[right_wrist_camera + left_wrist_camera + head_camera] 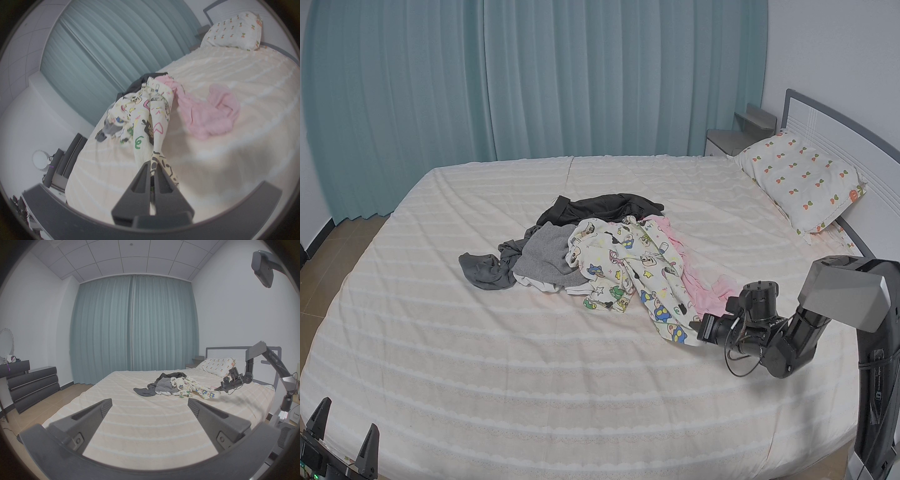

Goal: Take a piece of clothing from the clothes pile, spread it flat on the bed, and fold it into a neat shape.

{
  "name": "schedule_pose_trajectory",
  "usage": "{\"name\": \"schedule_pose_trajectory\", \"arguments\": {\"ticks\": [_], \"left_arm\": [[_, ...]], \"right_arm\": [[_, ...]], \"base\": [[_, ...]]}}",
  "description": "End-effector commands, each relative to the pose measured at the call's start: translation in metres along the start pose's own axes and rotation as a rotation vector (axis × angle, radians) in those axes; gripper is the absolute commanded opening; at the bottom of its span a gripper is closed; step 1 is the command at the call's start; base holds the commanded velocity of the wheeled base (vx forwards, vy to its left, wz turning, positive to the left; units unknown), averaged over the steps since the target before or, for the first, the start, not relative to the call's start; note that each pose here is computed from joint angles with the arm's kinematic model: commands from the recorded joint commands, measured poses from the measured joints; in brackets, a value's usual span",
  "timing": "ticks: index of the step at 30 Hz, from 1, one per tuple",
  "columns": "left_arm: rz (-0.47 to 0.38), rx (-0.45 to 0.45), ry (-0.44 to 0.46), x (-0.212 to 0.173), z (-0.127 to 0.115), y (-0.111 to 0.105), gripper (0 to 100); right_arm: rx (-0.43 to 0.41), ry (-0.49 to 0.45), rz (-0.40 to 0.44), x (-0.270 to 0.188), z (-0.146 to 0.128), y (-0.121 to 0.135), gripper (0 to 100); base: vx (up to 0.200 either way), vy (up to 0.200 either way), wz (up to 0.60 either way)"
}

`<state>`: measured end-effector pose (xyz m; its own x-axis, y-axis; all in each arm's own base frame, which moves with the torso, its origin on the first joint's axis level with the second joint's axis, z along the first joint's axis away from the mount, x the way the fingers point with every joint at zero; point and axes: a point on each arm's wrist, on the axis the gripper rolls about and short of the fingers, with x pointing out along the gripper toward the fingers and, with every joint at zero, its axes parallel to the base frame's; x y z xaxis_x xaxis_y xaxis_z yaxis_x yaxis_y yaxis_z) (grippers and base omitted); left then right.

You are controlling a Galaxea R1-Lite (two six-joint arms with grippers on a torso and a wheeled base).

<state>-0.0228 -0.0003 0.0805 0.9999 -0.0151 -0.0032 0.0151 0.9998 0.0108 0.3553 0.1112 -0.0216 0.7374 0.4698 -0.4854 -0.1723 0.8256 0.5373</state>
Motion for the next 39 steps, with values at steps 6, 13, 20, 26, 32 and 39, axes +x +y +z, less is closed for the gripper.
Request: {"name": "schedule_pose_trajectory", "arguments": {"ticks": [6,13,20,26,32,39], "left_arm": [[0.0,0.0,0.004,0.0,-0.005,0.0,100],[0.0,0.0,0.004,0.0,-0.005,0.0,100],[0.0,0.0,0.004,0.0,-0.005,0.0,100],[0.0,0.0,0.004,0.0,-0.005,0.0,100],[0.0,0.0,0.004,0.0,-0.005,0.0,100],[0.0,0.0,0.004,0.0,-0.005,0.0,100]], "right_arm": [[-0.017,0.152,-0.009,-0.047,-0.039,-0.016,0],[-0.043,0.102,0.01,-0.019,-0.034,-0.022,100],[-0.041,0.101,0.009,0.001,-0.034,-0.029,100],[-0.018,0.11,-0.037,0.012,-0.019,-0.035,100],[-0.004,0.153,-0.069,0.018,-0.017,-0.037,100],[-0.03,0.202,-0.032,0.037,-0.033,-0.02,100]], "base": [[0.0,0.0,0.0],[0.0,0.0,0.0],[0.0,0.0,0.0],[0.0,0.0,0.0],[0.0,0.0,0.0],[0.0,0.0,0.0]]}}
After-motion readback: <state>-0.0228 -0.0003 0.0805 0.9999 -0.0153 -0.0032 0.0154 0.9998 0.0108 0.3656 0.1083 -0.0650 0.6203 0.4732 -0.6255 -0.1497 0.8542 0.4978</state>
